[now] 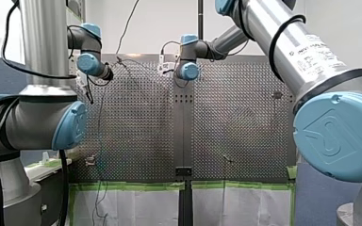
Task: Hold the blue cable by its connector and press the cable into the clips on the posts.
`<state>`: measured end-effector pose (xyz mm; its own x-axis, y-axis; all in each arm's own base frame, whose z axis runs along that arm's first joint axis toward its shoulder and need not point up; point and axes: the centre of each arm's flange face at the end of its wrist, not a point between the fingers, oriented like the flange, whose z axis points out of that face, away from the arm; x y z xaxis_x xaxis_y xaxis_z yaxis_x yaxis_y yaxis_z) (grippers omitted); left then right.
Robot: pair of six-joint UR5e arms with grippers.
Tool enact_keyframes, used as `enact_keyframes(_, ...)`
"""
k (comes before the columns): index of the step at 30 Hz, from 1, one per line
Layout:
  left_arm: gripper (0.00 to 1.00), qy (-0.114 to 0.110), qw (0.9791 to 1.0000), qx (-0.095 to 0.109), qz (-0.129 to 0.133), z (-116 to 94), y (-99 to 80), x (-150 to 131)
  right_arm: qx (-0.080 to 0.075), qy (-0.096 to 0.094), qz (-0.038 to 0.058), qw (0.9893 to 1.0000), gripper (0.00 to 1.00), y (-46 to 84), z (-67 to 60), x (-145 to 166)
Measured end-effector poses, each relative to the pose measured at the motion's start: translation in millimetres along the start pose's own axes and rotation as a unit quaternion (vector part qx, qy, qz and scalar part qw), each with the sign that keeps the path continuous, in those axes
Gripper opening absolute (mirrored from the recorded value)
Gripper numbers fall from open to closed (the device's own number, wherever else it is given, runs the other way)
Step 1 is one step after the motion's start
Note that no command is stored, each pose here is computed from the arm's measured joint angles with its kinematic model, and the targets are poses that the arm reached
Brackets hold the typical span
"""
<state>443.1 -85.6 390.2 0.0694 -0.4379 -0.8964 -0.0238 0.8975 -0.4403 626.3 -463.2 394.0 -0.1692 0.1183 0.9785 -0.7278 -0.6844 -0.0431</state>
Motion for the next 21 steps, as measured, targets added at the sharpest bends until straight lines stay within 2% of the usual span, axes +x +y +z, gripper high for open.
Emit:
enact_keyframes(10,0.98,-0.014,0.9991,0.011,0.038,-25.2,-23.4,-32.6,0.000,-0.001,-0.0004,1.0000,0.00,0.6,0.0,-0.5)
enact_keyframes(14,0.98,-0.015,0.9980,0.013,0.060,-30.3,-33.6,-45.9,-0.001,-0.002,-0.0009,1.0000,0.00,1.6,0.1,-0.7)
enact_keyframes(21,0.98,-0.008,0.9956,0.010,0.093,-33.3,-41.6,-51.7,-0.001,-0.003,-0.0019,1.0000,0.00,2.9,-0.1,-1.0)
